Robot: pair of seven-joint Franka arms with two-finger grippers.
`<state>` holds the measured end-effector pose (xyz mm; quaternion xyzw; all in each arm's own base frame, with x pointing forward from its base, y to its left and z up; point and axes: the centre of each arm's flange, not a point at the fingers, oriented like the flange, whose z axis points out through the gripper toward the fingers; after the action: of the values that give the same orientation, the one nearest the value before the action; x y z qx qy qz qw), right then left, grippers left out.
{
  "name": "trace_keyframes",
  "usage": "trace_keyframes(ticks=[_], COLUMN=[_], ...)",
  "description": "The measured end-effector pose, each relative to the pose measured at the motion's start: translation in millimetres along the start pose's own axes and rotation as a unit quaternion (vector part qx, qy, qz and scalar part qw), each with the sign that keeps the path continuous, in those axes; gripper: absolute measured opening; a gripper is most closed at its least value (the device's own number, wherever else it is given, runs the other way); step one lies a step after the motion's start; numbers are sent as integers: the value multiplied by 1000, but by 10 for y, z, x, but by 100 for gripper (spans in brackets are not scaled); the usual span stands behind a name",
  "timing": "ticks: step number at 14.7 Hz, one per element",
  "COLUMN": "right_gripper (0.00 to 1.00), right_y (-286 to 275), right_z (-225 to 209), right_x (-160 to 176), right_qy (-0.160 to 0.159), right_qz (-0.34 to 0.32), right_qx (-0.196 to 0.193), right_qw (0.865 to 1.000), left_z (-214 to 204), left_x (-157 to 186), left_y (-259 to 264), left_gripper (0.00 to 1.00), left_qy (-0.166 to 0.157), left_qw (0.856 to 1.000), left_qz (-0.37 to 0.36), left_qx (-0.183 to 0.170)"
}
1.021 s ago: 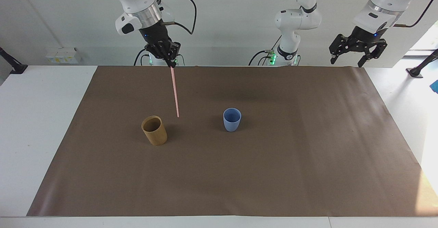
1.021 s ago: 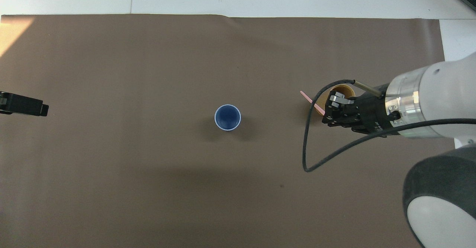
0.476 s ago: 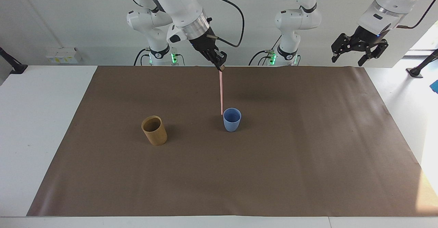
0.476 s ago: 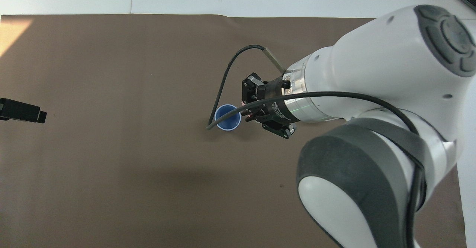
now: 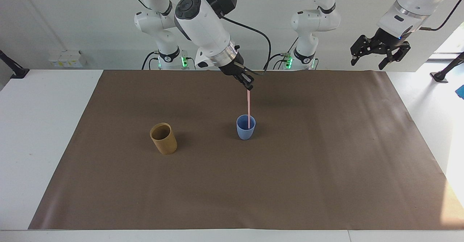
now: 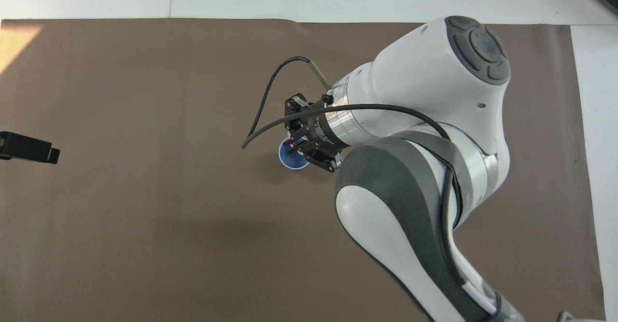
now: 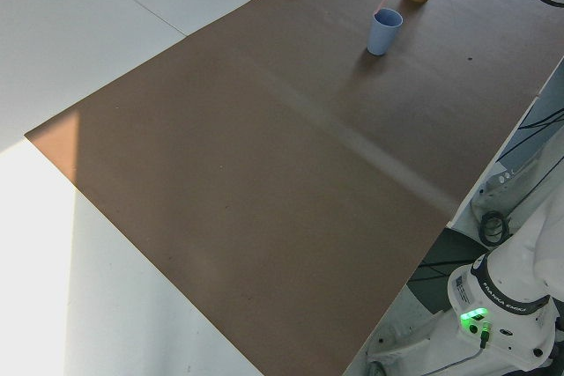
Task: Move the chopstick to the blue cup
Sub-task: 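Carry the pink stick over the blue cup with the right gripper, then lower the stick into the blue cup and open the right gripper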
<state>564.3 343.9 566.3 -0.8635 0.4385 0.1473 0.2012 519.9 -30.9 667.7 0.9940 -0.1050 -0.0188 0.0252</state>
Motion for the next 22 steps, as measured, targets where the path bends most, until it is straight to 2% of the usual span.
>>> trace_keyframes(ticks=[7, 13, 14, 18, 22], right_gripper=[8, 8, 12, 55, 99], right_y=[60, 93, 93, 78, 51], right_z=[341, 691, 729, 729, 617], right_x=[171, 389, 416, 451, 524], right_qy=[0, 5, 6, 16, 60], right_qz=[17, 32, 34, 30, -3], right_qx=[-19, -17, -16, -13, -13], right_qw=[1000, 999, 999, 999, 998], left_z=[34, 31, 31, 30, 30], left_x=[-2, -19, -20, -21, -21], left_y=[-18, -122, -123, -131, -130], left_gripper=[100, 100, 100, 100, 100], left_qy=[-5, -5, -5, -5, -5], left_qw=[1000, 1000, 1000, 1000, 1000], left_qz=[20, 18, 18, 18, 18], left_qx=[6, 9, 9, 9, 9])
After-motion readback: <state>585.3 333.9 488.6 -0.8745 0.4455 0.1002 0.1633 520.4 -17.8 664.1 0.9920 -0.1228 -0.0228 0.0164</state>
